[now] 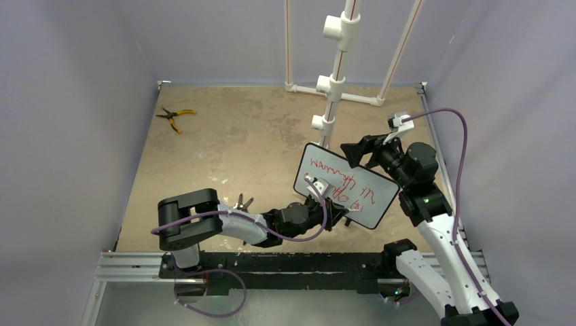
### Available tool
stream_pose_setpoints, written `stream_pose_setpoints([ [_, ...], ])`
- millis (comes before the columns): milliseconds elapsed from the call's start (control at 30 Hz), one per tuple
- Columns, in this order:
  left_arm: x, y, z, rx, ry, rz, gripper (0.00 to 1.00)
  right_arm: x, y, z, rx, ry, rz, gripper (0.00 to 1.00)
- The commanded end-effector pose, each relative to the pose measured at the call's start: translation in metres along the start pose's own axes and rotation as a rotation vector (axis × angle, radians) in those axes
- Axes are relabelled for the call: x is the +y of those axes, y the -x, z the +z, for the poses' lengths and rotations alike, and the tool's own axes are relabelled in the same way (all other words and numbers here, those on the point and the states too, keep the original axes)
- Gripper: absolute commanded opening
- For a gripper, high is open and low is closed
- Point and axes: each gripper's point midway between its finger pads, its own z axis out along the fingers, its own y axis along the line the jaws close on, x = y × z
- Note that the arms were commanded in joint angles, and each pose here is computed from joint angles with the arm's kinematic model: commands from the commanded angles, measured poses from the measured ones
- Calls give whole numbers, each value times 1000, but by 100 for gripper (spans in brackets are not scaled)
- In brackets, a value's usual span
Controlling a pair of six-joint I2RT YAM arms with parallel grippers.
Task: Write a sentence on the whiteboard
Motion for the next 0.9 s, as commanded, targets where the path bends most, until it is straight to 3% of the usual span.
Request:
stream_pose_setpoints([
  [0, -4, 1, 3, -15, -7, -9, 0, 0, 5, -1, -28, -6, -10, 95],
  [867, -22, 34, 13, -94, -33, 7, 0, -1, 6, -1, -30, -8, -10, 95],
])
